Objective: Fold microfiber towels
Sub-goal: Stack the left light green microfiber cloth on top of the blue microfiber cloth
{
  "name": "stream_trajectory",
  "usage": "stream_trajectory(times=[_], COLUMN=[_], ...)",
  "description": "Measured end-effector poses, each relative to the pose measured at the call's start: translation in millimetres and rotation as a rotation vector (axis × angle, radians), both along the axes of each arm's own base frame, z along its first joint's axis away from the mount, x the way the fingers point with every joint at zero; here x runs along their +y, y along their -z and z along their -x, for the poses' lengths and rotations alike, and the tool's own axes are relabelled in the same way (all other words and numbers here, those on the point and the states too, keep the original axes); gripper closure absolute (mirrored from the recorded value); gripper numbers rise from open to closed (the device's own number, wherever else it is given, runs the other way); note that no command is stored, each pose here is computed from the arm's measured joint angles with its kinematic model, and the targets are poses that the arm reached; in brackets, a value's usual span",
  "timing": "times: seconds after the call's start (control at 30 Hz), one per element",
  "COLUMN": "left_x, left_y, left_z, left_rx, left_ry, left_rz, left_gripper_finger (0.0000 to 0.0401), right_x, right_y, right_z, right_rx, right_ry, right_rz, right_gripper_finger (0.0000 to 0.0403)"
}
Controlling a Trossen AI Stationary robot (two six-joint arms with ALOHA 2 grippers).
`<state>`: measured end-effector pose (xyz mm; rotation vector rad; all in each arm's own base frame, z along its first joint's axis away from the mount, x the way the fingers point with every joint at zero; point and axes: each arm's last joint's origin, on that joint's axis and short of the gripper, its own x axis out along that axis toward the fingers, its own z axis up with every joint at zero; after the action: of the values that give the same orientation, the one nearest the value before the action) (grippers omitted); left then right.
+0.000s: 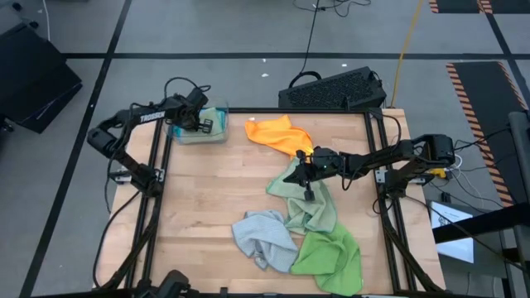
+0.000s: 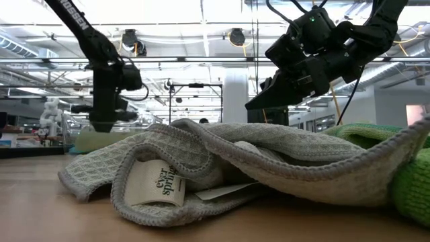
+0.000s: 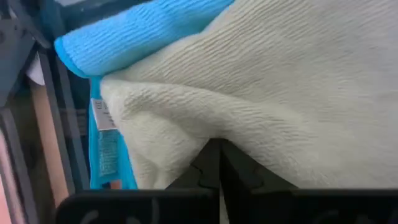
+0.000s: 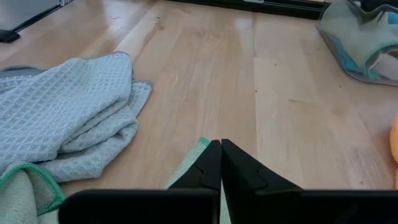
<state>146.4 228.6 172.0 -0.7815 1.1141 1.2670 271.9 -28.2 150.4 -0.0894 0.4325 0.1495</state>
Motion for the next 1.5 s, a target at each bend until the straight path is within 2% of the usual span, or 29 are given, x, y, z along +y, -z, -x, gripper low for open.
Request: stream_trajectory(times=[0.4, 0.53, 0.77, 0.9, 1.1, 1.23, 1.5], left_x=[-17, -40, -111, -153, -204, -228, -262], left_y=[-69, -89, -113, -109, -89, -78, -59], left_z=[4, -7, -52, -77, -102, -112, -134], left_rx=[-0.105, -0.178, -0.273, -0.353, -0.504, -0.586, -0.671], left_ry=[0.051, 0.207, 0.506, 0.668, 0.827, 0.872, 0.913], left_rz=[-0.215, -0.267, -0.400, -0.451, -0.518, -0.575, -0.582], left_gripper_finger=[0.0396, 0.0396, 0.0396, 0.0396, 0.0396, 0.0396, 0.0396], right_x=[0, 1, 6, 10, 17, 13, -1], right_y=[3, 4, 3, -2, -10, -12, -5], right_z=[1, 2, 7, 14, 32, 46, 56], right_rx=[0.031, 0.052, 0.107, 0.158, 0.275, 0.352, 0.449], right_ry=[0.004, 0.009, 0.018, 0.050, 0.255, 0.409, 0.551], right_rz=[-0.015, -0.033, -0.070, -0.115, -0.086, -0.082, -0.045], right_gripper_finger=[0.0403, 0.0403, 0.0403, 0.0403, 0.0395, 0.0368, 0.0290])
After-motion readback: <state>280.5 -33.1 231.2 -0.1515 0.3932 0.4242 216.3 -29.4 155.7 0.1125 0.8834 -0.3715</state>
